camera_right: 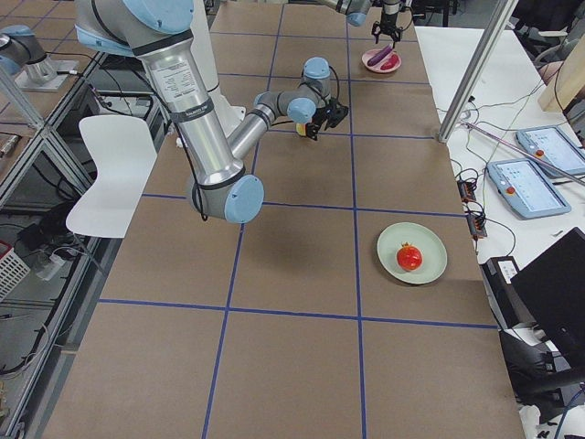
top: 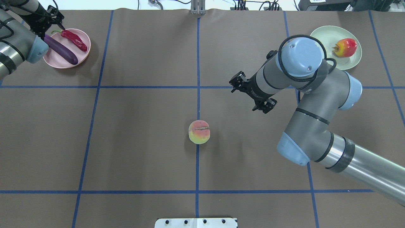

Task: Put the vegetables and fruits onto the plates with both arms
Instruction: 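Release the eggplant on the pink plate while the right gripper reaches to the peach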

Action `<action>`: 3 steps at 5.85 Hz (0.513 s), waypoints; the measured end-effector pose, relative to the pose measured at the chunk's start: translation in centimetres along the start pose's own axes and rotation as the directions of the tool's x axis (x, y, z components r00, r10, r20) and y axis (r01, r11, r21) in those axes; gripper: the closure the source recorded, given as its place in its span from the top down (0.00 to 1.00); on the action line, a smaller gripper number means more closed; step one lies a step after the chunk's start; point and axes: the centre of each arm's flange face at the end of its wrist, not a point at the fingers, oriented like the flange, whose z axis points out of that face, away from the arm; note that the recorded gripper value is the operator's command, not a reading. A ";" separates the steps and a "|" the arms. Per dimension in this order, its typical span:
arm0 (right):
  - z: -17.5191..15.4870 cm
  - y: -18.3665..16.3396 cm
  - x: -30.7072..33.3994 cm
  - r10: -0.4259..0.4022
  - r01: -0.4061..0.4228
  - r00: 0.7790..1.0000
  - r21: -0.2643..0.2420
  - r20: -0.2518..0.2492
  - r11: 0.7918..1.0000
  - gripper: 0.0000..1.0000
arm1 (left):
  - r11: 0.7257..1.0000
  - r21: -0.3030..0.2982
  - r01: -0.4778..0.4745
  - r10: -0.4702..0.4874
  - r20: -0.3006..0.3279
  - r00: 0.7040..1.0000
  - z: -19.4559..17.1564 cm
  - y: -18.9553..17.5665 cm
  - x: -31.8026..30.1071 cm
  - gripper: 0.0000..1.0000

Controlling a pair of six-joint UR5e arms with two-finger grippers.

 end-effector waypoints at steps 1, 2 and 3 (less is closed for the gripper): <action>1.0 3.4 -0.4 0.030 -0.030 1.000 0.008 -0.004 1.000 1.00 | 1.000 -0.014 -0.005 0.005 -0.005 1.000 -0.8 0.6 0.4 1.00; 1.6 6.1 -0.8 0.056 -0.056 0.998 0.014 -0.018 0.998 1.00 | 1.000 -0.018 -0.010 0.010 -0.011 1.000 -1.3 1.0 0.7 1.00; 2.5 8.2 -0.8 0.079 -0.078 0.996 0.011 -0.035 0.997 1.00 | 1.000 -0.018 -0.015 0.014 -0.015 1.000 -1.8 1.5 0.9 1.00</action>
